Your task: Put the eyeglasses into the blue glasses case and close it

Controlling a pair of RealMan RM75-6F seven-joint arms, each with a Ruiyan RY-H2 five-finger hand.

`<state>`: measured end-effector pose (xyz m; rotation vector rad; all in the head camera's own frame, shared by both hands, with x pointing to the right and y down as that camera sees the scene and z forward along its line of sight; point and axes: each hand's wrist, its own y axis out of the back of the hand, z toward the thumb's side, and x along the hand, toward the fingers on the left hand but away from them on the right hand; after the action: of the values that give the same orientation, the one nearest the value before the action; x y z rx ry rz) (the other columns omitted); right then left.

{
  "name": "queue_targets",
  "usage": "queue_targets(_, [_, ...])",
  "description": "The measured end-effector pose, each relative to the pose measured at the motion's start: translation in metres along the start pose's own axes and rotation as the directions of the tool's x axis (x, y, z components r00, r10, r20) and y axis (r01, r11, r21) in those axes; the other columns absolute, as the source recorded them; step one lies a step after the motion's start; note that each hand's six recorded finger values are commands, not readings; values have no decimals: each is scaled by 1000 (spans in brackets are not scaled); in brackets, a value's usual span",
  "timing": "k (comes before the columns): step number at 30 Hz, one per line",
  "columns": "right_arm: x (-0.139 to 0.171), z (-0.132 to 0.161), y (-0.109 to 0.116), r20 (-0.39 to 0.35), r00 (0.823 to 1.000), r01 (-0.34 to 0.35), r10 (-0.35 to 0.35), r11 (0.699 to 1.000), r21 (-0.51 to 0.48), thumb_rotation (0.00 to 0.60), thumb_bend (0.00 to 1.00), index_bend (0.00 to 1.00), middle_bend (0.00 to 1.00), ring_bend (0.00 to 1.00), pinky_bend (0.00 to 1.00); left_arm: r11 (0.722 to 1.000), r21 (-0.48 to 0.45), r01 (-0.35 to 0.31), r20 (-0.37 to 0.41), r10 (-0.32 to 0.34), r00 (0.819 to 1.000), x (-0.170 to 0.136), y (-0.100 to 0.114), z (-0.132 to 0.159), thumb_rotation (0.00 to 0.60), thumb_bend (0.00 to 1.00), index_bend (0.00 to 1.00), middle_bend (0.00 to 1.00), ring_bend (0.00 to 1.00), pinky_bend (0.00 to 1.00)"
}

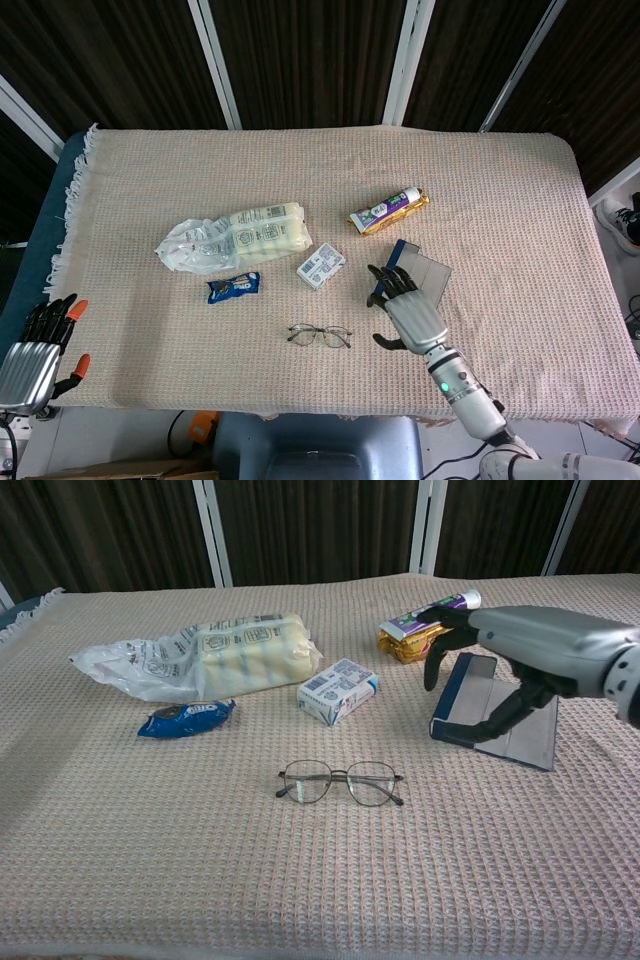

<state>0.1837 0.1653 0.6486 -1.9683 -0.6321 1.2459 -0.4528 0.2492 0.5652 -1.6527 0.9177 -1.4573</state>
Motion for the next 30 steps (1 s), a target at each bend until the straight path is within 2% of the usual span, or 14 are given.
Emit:
queue_targets(5, [-30,37,-19,2,999,-44,44,999,-28,600,415,563,27,0,0,1000,-8,-9,-7,9,1000,-5,4,-4,600,385,0,0,0,50])
queue_targets(10, [-50,61,-37,-5,998,-65,65,998,5,600,416,585,27,0,0,1000,-16,-17,-15,16,1000,-9,6,-8,600,385,0,0,0,50])
queue_targets(19, [-55,74,-62,-6,995,-98,99,993,70,600,430,608,35,0,0,999,-24,-24,-22,23,999,-12,10,-12,600,385,0,0,0,50])
queue_targets(25, [-58,75,-69,2,995,-103,103,991,90,600,477,631,45,0,0,999,-24,-21,-21,21,1000,-13,9,-12,600,385,0,0,0,50])
queue_targets(30, [-60,75,-70,12,995,-104,104,990,93,600,477,639,52,0,0,999,-25,-22,-22,22,1000,-13,10,-12,600,385,0,0,0,50])
